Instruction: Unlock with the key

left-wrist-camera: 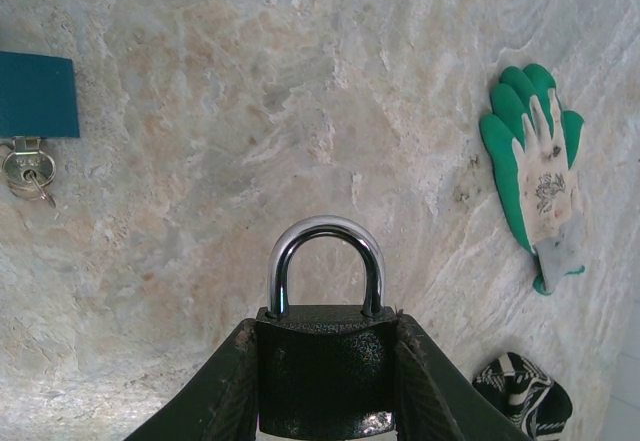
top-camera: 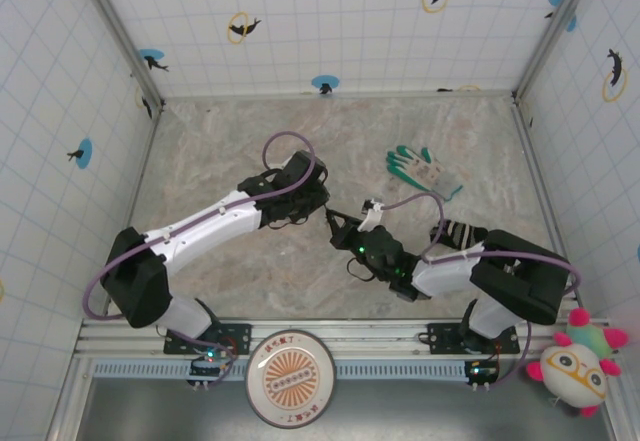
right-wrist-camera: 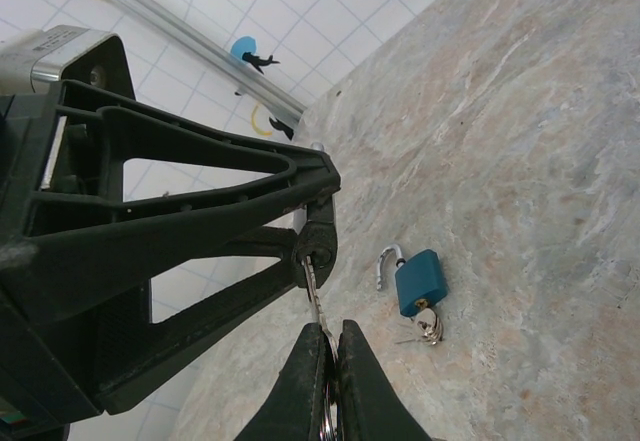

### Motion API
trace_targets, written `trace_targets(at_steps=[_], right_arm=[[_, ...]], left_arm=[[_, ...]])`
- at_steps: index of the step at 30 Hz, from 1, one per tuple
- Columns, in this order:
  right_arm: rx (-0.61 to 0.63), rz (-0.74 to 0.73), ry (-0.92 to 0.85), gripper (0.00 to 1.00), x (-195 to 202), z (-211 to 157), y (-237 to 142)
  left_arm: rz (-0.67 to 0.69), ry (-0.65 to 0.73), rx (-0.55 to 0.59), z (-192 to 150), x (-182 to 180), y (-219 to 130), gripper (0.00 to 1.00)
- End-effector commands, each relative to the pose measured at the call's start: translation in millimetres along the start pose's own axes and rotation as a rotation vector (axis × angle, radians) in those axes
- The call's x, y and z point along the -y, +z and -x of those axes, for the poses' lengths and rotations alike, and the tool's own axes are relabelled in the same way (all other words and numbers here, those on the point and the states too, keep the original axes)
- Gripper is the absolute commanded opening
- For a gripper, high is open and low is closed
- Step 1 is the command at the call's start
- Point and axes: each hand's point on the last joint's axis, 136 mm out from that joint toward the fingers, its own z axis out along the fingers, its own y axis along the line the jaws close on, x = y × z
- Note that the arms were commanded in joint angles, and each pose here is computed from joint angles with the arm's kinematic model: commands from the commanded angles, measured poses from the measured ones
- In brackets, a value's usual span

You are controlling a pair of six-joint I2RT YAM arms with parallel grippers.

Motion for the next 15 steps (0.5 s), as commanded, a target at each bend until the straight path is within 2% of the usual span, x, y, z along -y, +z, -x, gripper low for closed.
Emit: trace_targets(at_steps=[1, 15], right_arm=[[0.032, 0.040, 0.036, 0.00, -16.2, 8.6, 8.3], [0.030, 0.024, 0.054, 0.00, -8.8, 9.1, 11.9]], left_arm=[[-0.002, -0.020, -0.002, 2.6, 4.2, 0.6, 0.14], [-0.012, -0.020, -0.010, 1.5, 6.1, 0.4, 0.14]])
